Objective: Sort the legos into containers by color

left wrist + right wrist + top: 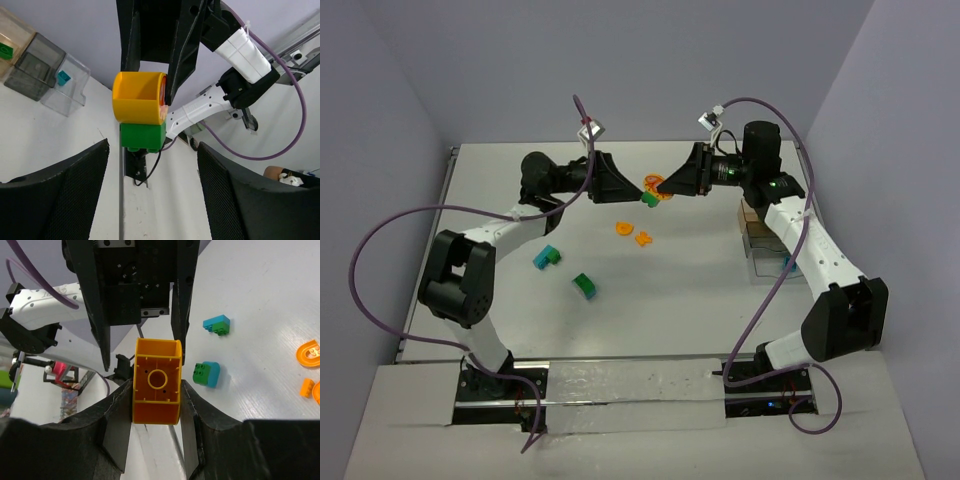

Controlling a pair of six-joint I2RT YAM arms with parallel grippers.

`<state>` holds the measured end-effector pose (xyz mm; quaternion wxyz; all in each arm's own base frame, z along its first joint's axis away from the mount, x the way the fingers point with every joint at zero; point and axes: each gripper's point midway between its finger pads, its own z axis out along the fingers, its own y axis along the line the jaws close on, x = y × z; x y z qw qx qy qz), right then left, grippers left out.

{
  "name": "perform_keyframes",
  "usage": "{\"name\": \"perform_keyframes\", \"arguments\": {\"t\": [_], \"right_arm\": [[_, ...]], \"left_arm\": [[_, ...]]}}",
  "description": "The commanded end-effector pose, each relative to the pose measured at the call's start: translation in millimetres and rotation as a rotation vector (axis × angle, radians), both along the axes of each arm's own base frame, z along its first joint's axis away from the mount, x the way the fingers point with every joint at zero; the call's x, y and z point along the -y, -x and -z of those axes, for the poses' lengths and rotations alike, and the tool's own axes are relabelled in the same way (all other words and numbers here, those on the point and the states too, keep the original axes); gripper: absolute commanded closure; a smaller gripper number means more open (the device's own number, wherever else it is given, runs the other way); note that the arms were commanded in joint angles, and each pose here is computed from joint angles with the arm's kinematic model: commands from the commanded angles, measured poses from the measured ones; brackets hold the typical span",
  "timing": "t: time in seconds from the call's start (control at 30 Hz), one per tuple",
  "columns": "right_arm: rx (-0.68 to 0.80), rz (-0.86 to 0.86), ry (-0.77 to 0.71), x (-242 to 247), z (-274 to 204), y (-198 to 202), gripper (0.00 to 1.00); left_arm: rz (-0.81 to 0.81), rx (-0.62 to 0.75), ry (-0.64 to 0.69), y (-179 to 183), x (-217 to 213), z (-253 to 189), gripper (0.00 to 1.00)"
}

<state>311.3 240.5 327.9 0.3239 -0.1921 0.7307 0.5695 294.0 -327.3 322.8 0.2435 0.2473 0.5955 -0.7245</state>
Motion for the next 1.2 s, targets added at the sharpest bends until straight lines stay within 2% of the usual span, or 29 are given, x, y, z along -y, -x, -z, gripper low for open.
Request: {"name": "perform_keyframes", "arguments": {"t": [0.0, 0.3, 0.6, 0.7, 0.77, 0.83, 0.9, 1.0, 1.07, 1.13, 1.17], "right_arm": [[0.064, -0.048, -0.034, -5.9, -15.1, 8.4, 1.0], [0.073, -0.086, -0.022, -15.5, -15.9, 12.1, 1.0], [0.068, -0.045, -0.027, -7.7, -17.0, 2.8, 1.0], [0.041, 0.005, -0.059, 14.1, -21.2, -12.2, 1.0], [0.009, 0.089, -0.079, 45.8, -22.8, -27.9, 1.0], [0.026, 0.117, -0.091, 59.7, -24.6, -31.3, 1.0], [0.021, 0.19, -0.098, 93.1, -23.1, -36.4, 1.0], [0.002, 0.303, -0.082, 134.5, -11.7, -39.6, 1.0], [-0.035, 0.405, -0.008, 164.8, 6.9, -39.9, 1.0], [0.002, 0.491, 0.178, 194.5, 34.8, -42.9, 1.0], [-0.052, 0.532, 0.256, 205.3, 48.9, -38.7, 1.0]], "left_arm": [[0.027, 0.071, 0.005, 7.7, 4.1, -7.8, 0.25], [0.076, 0.082, 0.015, 21.3, 8.8, -11.3, 0.41], [0.089, 0.081, -0.012, 25.1, 7.6, -2.4, 0.73], [0.077, 0.089, -0.05, 25.1, 5.7, 8.0, 0.8], [0.065, 0.095, -0.076, 25.8, 3.9, 14.3, 0.87], [0.051, 0.101, -0.105, 24.9, 2.5, 21.5, 0.9], [0.03, 0.148, -0.149, 23.8, 0.9, 34.7, 0.95], [0.018, 0.134, -0.184, 24.6, -1.6, 45.0, 0.96], [-0.014, 0.159, -0.212, 19.9, -2.2, 50.9, 0.99], [-0.056, 0.187, -0.256, 13.0, -2.3, 56.9, 1.0], [-0.094, 0.205, -0.289, 6.2, -3.3, 59.7, 1.0]]}}
